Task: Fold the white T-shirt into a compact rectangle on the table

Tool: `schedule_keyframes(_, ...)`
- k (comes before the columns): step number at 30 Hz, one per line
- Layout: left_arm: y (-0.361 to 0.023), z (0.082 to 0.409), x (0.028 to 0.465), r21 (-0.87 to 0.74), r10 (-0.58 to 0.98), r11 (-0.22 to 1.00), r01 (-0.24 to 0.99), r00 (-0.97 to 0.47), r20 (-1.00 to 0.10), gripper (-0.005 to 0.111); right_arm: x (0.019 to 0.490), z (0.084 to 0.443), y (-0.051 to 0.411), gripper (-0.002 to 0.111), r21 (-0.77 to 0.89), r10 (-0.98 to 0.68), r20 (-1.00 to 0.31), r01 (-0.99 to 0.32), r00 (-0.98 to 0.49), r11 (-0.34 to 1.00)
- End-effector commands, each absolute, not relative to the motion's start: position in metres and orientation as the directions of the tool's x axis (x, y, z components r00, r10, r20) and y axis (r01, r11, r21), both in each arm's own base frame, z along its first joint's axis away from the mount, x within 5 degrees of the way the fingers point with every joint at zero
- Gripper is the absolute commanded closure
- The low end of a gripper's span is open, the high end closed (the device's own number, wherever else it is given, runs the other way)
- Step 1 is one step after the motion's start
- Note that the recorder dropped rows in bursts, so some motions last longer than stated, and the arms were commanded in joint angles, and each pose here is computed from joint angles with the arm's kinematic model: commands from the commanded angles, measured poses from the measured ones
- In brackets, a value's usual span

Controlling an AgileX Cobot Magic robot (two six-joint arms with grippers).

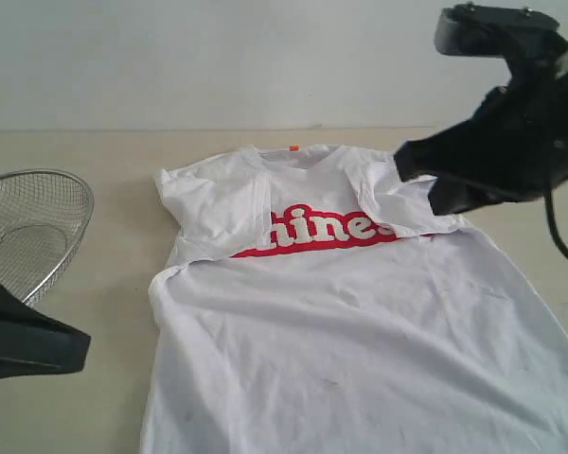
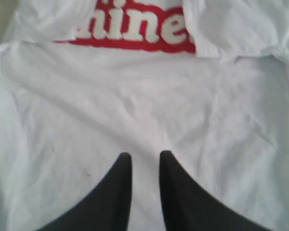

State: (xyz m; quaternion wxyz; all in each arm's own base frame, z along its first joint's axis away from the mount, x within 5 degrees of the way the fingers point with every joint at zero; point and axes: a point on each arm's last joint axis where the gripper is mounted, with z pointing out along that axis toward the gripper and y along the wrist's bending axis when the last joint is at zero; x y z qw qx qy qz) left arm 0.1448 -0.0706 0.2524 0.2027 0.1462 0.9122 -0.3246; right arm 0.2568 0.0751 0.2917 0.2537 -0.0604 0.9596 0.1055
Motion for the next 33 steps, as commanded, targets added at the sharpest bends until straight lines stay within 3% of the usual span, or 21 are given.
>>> schedule_keyframes(1, -0.075, 0.238, 0.155, -0.600, 0.188, 0.712, 0.364, -0.923, -0.337, 0.052, 0.240, 0.281, 0.052, 0.058, 0.135, -0.049, -0.426, -0.117, -0.903, 0.984)
schedule_keyframes(3, -0.076, 0.233, 0.156, -0.619, 0.200, 0.706, 0.345, -0.935, -0.294, 0.052, 0.231, 0.269, 0.046, 0.053, 0.125, -0.050, -0.372, -0.103, -0.927, 0.987)
schedule_keyframes(11, -0.076, 0.222, 0.154, -0.647, 0.221, 0.696, 0.310, -0.951, -0.218, 0.052, 0.202, 0.233, 0.026, 0.057, 0.125, 0.055, -0.230, 0.026, -0.972, 0.992)
schedule_keyframes(15, -0.075, 0.203, 0.142, -0.668, 0.235, 0.699, 0.255, -0.964, -0.121, 0.052, 0.183, 0.216, 0.024, 0.057, 0.099, 0.045, -0.106, 0.035, -0.993, 0.994)
schedule_keyframes(20, -0.074, 0.179, 0.131, -0.686, 0.216, 0.715, 0.135, -0.976, 0.034, 0.052, 0.165, 0.205, 0.014, 0.057, 0.015, 0.061, -0.099, 0.060, -0.993, 0.998)
schedule_keyframes(26, -0.091, 0.152, 0.134, -0.605, 0.229, 0.789, 0.106, -0.964, 0.131, 0.052, 0.162, 0.205, 0.013, 0.057, 0.007, 0.071, -0.123, 0.071, -0.990, 0.997)
schedule_keyframes(33, -0.105, 0.119, 0.143, -0.544, 0.222, 0.833, 0.102, -0.962, 0.161, 0.052, 0.161, 0.202, 0.006, 0.057, -0.066, 0.098, -0.106, 0.105, -0.990, 0.992)
